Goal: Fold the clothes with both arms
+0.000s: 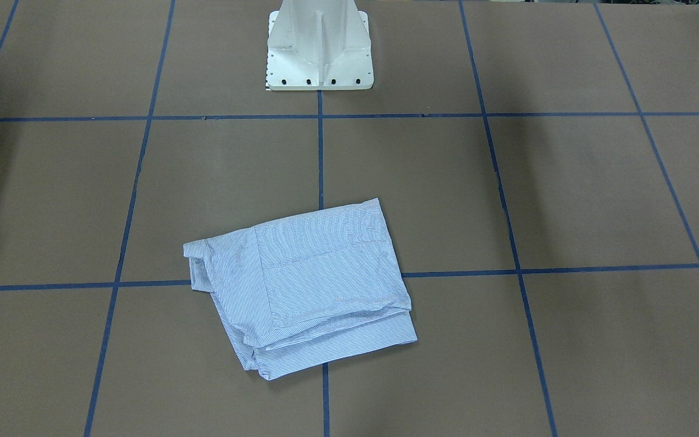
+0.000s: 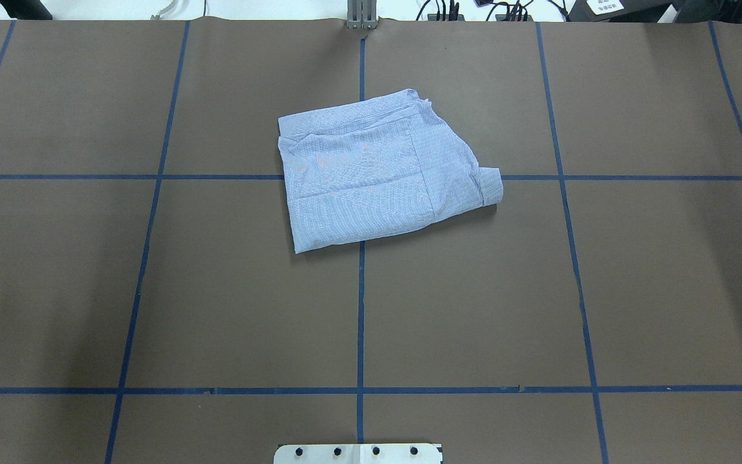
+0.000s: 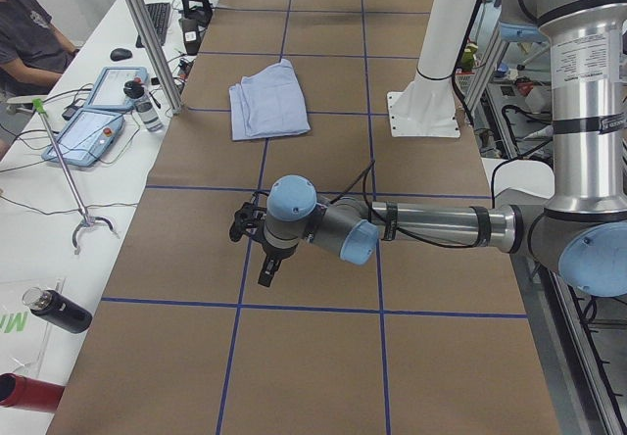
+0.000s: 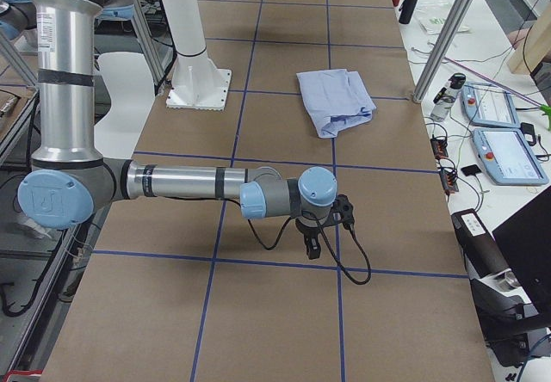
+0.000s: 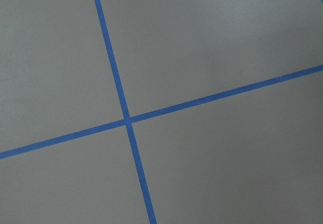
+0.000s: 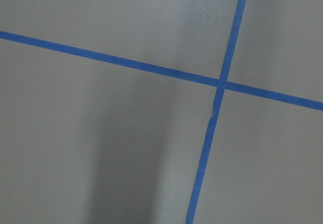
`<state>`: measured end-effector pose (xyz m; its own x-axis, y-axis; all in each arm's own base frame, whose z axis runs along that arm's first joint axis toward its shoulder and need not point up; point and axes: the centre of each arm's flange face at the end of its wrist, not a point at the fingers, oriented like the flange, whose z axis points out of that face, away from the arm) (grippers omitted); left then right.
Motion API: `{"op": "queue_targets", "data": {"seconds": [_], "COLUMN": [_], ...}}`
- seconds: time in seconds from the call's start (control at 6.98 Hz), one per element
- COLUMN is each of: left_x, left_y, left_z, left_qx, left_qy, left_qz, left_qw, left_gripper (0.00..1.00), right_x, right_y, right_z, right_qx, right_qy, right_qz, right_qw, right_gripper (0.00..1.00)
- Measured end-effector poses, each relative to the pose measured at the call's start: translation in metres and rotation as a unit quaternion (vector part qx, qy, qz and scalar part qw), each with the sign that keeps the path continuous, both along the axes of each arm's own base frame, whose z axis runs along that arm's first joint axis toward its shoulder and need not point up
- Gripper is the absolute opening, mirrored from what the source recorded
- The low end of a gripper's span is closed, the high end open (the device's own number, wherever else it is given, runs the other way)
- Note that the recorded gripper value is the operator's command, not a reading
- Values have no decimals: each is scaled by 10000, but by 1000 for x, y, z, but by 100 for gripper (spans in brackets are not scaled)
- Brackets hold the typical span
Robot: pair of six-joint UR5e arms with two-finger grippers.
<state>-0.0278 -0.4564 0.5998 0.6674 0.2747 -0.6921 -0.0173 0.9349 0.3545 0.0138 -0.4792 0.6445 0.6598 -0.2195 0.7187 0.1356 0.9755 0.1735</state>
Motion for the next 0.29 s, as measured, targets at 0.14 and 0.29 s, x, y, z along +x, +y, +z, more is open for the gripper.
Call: {"op": "queue_targets", "data": {"seconds": [0.14, 0.29], "left_x": [0, 0], "left_y": [-1, -2], "left_z": [-1, -4], "left_qx": [14, 37], "left_qy": [1, 10], "left_qz": [0, 2], "left_qw": [10000, 10000], "left_gripper": [100, 100], "right_x": [0, 0], "right_y": [0, 1], "right_z": [0, -1], "right_qx": [-2, -4], "right_qy": [-6, -10], "right_qz": [-1, -1], "right_qw": [10000, 10000], "right_gripper": [100, 100]}}
